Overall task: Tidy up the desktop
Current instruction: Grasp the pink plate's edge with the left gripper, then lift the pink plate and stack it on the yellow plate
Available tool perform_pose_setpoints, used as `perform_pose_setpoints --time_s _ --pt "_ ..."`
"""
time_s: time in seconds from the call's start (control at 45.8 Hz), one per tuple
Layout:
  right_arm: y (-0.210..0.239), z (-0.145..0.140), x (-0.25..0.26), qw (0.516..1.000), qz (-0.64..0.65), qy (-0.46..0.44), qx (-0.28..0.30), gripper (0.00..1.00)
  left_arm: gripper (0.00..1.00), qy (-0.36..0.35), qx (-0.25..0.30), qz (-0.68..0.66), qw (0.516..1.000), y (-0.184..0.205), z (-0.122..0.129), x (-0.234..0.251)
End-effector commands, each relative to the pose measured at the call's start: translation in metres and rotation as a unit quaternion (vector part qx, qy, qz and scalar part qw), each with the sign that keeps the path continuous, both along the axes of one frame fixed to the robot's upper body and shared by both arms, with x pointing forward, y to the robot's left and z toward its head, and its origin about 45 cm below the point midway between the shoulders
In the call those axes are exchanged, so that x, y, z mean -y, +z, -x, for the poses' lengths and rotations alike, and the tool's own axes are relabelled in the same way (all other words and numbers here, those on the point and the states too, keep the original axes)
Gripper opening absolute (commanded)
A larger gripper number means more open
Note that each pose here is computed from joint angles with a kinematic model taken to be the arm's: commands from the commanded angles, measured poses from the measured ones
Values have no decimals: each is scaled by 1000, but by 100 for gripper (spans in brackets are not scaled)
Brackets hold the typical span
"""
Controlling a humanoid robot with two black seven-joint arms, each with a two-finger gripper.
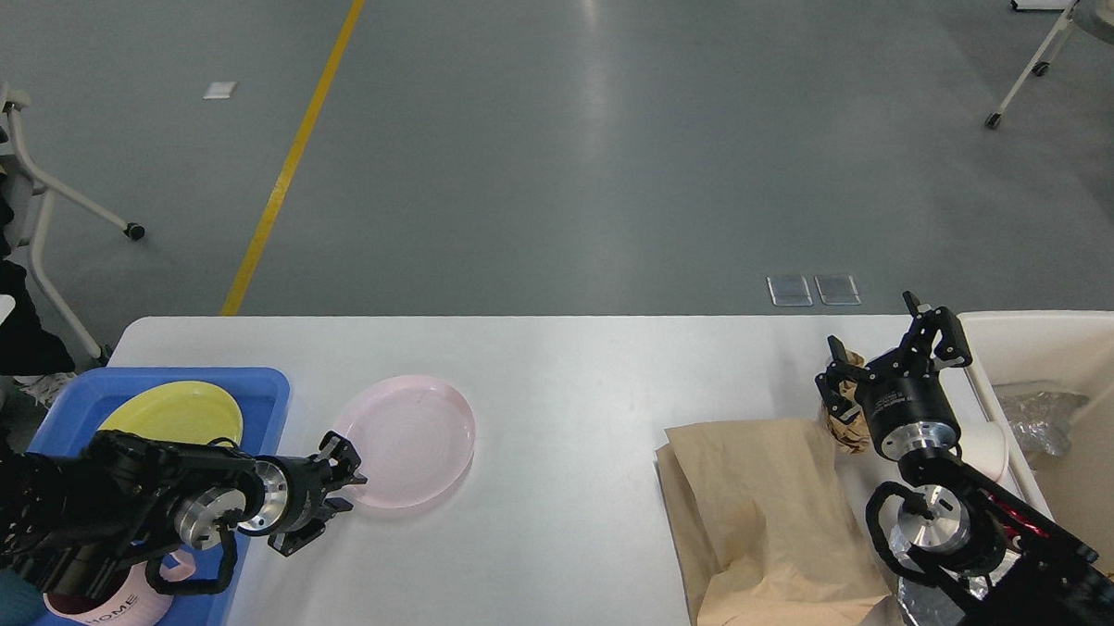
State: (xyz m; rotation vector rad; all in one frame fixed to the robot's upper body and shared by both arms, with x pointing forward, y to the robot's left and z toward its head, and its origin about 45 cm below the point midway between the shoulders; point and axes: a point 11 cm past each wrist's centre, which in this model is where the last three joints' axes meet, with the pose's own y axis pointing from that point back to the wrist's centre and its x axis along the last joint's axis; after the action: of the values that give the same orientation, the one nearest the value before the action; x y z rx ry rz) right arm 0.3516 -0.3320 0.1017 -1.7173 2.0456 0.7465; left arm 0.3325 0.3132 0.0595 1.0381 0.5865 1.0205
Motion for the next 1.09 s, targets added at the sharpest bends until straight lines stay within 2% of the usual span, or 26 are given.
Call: perform_pose_setpoints --time_s 0.0,0.153,0.35,0.481,0.83,1.071 --pt "0 0 0 1000 0 0 0 100 29 -2 -2 -1 1000 -4 1 2" --pt "0 0 0 1000 0 0 0 100 19 -11 -12 20 1000 -3 3 5" --pt "0 0 0 1000 0 0 0 100 11 -17 -20 30 999 -5 6 7" --pt "0 0 0 1000 0 0 0 100 0 -18 -21 32 999 -5 7 8" --pt "0 0 0 1000 0 0 0 100 0 -25 -26 23 999 3 5 4" --pt "0 0 0 1000 0 0 0 100 0 -54 -59 8 997 60 -4 -30"
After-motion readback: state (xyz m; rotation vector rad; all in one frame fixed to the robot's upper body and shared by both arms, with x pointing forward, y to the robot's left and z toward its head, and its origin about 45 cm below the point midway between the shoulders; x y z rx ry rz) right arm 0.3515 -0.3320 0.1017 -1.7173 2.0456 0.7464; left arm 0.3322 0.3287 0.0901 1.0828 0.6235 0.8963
